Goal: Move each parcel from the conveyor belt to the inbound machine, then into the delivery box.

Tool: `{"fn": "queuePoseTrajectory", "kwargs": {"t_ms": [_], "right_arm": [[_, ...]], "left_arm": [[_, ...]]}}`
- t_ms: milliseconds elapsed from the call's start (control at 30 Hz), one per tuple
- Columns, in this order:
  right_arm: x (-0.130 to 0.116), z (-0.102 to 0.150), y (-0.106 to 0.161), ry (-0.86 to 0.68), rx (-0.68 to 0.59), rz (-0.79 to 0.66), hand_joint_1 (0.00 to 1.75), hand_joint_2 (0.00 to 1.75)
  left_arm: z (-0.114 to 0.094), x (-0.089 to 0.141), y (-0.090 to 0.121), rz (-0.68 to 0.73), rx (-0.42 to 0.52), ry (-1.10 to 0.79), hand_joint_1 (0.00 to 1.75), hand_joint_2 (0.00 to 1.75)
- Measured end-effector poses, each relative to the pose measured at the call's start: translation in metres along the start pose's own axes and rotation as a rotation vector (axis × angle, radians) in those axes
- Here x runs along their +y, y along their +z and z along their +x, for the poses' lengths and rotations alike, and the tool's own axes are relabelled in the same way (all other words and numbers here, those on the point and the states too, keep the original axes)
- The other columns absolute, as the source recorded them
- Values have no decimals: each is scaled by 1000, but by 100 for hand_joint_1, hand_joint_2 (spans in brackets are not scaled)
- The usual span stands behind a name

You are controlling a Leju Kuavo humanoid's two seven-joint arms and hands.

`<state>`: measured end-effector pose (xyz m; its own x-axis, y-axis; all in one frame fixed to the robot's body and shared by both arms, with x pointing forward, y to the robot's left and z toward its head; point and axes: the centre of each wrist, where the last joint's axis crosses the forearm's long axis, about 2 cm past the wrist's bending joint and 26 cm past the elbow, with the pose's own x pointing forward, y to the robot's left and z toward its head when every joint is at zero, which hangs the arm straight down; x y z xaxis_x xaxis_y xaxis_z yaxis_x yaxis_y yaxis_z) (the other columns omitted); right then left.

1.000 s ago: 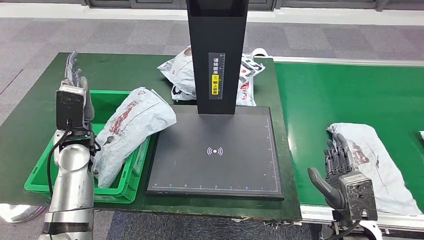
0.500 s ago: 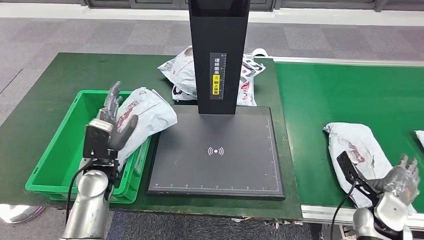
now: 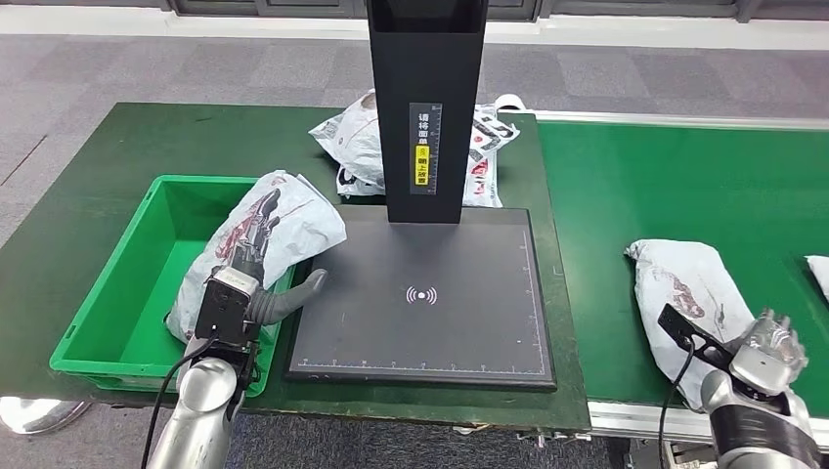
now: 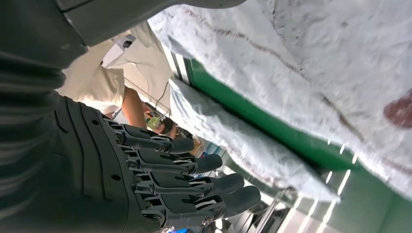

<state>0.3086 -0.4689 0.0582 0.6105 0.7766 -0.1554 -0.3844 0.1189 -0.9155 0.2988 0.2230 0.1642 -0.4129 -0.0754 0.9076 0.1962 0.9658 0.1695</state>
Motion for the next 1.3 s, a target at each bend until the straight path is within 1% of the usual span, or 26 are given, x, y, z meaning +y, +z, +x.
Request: {"fn": "queuePoseTrajectory", "kwargs": {"t_ms": [67, 133, 233, 267, 333, 400, 567, 833, 1000, 1100, 1200, 1300], "right_arm": [[2, 1, -1, 3, -16, 38, 0, 175], [6, 0, -2, -5, -76, 114, 0, 175], [17, -7, -2, -53, -271, 276, 0, 175], [21, -10, -1, -74, -340, 323, 3, 175], [29, -16, 1, -102, -445, 388, 90, 175], [31, -20, 1, -104, -512, 428, 175, 175], [28, -23, 0, -96, -612, 466, 175, 175], [27, -22, 0, -96, -622, 469, 175, 175], [18, -19, 0, -60, -686, 472, 175, 175], [14, -15, -1, -66, -715, 454, 175, 175], [16, -5, 2, -158, -763, 413, 175, 175], [15, 15, 10, -387, -840, 400, 175, 175]], "left_arm": [[-1, 0, 0, 0, 2, 2, 0, 175], [-1, 0, 0, -2, 3, 6, 0, 175], [-4, 0, -1, -12, 3, 13, 0, 175], [-4, 0, -1, -15, 2, 15, 0, 175], [-6, 0, -1, -19, 0, 15, 0, 175], [-8, 1, 0, -18, -2, 17, 0, 175], [-10, 5, 2, 12, -6, 26, 0, 175], [-11, 6, 3, 17, -5, 26, 0, 175], [-15, 11, 10, 40, 9, 27, 0, 175], [-16, 12, 13, 52, 16, 24, 0, 175], [-17, 12, 17, 75, 20, 19, 0, 175], [-16, 12, 24, 106, 26, 7, 0, 175]]}}
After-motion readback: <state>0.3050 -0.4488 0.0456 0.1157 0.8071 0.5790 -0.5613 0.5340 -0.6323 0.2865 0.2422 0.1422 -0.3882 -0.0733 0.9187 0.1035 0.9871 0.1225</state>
